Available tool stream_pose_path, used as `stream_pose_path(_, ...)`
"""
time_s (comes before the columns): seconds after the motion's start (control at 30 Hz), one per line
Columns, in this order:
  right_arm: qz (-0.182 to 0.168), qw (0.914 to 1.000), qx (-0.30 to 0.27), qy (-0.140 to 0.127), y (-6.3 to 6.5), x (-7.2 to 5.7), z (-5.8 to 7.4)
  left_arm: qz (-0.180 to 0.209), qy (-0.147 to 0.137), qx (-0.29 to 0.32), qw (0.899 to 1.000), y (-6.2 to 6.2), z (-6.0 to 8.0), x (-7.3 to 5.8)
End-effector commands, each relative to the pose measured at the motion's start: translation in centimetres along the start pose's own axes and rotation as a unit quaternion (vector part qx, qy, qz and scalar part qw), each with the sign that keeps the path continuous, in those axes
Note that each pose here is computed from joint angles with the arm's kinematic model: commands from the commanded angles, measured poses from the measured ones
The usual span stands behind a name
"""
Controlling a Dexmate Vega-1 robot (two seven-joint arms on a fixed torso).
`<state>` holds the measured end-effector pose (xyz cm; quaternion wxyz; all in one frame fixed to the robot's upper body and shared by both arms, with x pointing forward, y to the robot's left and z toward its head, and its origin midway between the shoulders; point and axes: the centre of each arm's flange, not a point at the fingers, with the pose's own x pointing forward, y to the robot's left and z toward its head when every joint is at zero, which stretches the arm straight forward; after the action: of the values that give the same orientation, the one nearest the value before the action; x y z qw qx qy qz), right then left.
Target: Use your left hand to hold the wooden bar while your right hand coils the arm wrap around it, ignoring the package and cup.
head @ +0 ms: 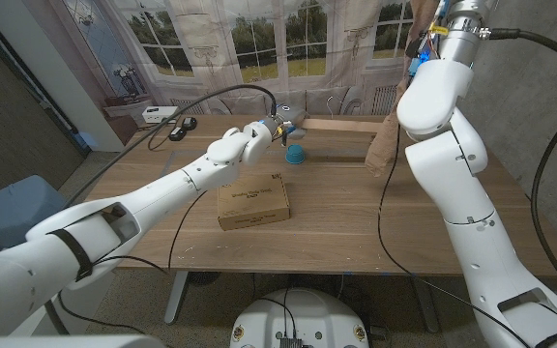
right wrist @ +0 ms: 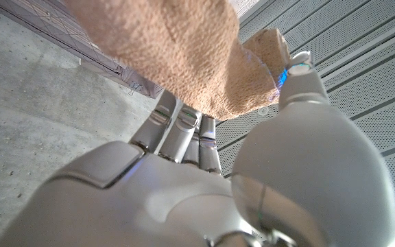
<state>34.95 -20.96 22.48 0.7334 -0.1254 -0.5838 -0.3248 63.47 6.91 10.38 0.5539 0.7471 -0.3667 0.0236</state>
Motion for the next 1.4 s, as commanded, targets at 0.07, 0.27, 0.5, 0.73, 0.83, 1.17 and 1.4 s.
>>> stream_pose_path(0.07,0.002,1.0000,0.005,-0.008,0.9,2.0,1.2,0.005,-0.020,0.001,1.000,-0.1,1.1,1.2)
stream_pose_path(0.27,0.005,0.9998,0.015,-0.008,1.1,2.4,1.4,0.005,-0.033,0.009,0.999,-0.2,2.0,1.2)
stream_pose_path(0.5,0.012,0.9997,0.021,-0.005,1.9,2.7,1.0,0.012,-0.037,0.004,0.999,0.2,2.2,1.2)
stream_pose_path(0.73,0.025,0.9992,0.030,0.001,3.2,2.9,0.4,0.027,-0.044,-0.003,0.999,0.6,2.5,1.1)
stream_pose_path(0.83,0.031,0.9990,0.032,0.004,3.6,2.8,0.2,0.033,-0.048,-0.006,0.998,0.8,2.6,1.1)
stream_pose_path(1.17,0.035,0.9988,0.031,0.012,4.0,2.9,-0.2,0.032,-0.087,-0.002,0.996,1.2,4.3,0.1)
stream_pose_path(1.4,0.034,0.9989,0.026,0.018,4.1,3.0,-0.5,0.029,-0.095,0.003,0.995,1.4,4.6,-0.2)
